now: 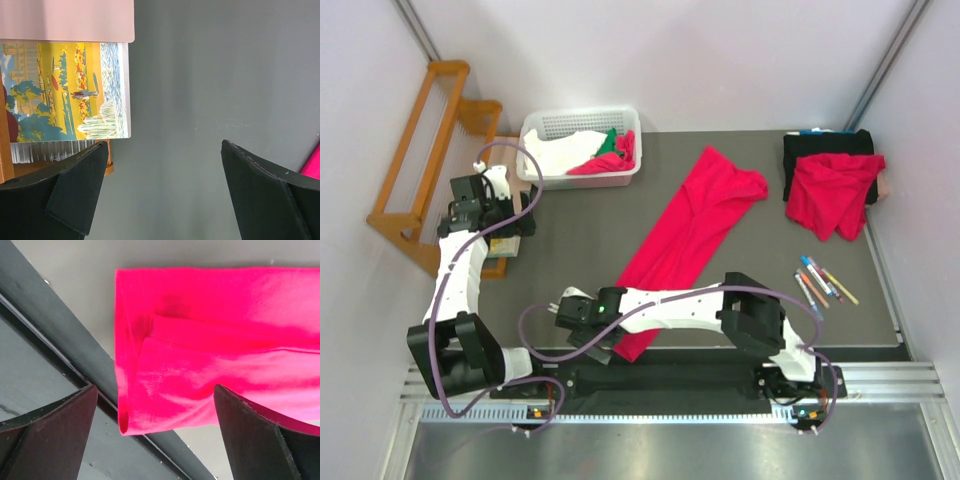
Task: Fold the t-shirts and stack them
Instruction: Fold the tshirt
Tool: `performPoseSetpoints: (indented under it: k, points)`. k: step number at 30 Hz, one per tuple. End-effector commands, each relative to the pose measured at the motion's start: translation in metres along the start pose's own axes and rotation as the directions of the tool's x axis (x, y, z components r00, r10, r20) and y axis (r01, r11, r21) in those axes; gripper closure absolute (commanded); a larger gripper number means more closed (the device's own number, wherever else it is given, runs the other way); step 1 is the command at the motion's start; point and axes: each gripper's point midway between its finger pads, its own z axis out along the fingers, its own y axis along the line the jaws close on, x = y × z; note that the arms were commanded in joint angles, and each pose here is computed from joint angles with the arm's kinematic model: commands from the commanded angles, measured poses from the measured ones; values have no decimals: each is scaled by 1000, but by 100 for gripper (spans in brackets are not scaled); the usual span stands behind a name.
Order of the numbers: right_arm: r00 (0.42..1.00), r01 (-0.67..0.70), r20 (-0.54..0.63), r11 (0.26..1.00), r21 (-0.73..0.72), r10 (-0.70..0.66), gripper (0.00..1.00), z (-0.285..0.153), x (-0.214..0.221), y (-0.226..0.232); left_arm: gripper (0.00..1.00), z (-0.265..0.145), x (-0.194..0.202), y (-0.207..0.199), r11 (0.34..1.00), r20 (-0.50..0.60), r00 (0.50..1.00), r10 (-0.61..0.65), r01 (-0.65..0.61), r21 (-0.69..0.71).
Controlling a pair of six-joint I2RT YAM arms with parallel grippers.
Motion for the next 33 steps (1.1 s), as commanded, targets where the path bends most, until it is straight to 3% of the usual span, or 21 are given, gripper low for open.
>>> performPoseSetpoints:
  k: [1, 12, 22, 33]
  points:
    - [993, -77, 78, 993, -89, 84, 0, -12, -18, -5, 1, -8, -8, 4, 1000, 43, 999, 19, -18, -17]
    - [990, -46, 122, 974, -221, 74, 0, 12, -58, -4, 1, -12, -12, 6, 999, 55, 998, 26, -24, -31]
    - [981, -110, 116, 938, -328, 155, 0, 13, -58, 0, 1, -10, -12, 7, 999, 57, 998, 34, -32, -35]
    - [938, -167, 257, 954, -250, 232, 0, -68, -79, -74, 1, -11, -12, 9, 999, 56, 998, 37, -35, -40]
